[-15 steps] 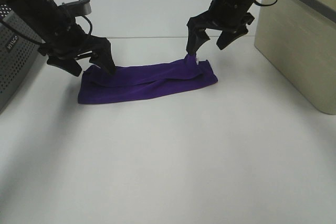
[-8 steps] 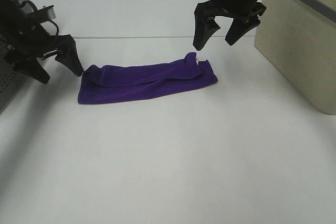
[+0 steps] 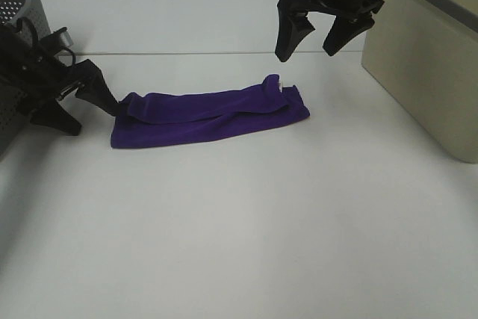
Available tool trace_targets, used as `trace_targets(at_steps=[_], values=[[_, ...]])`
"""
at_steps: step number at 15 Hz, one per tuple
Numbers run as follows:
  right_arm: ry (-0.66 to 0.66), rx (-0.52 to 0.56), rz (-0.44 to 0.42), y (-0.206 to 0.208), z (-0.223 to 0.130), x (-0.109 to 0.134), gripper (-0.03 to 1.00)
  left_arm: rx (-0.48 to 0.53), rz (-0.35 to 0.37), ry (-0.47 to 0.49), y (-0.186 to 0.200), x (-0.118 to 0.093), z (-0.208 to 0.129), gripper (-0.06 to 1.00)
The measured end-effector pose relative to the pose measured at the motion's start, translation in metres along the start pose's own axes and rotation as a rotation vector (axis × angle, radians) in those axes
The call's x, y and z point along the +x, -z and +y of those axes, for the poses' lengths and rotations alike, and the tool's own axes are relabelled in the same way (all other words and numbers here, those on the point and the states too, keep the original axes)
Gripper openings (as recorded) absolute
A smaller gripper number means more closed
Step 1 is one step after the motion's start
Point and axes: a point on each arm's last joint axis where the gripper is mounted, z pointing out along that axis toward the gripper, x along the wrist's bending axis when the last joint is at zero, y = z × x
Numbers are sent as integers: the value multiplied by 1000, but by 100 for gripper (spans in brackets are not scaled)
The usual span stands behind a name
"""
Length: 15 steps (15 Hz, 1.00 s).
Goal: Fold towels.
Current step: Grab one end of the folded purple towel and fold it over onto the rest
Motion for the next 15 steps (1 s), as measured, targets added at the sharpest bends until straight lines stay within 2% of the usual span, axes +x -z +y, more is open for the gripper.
trace_targets(at_steps=[5,9,15], values=[[-3,-1,0,0,0,0,89,-8,-75,49,-9,0,2,85],[-3,-1,0,0,0,0,89,-8,-76,44,-14,-4,2,85],[-3,-1,0,0,0,0,89,-2,-94,45,-33,-22,4,82]])
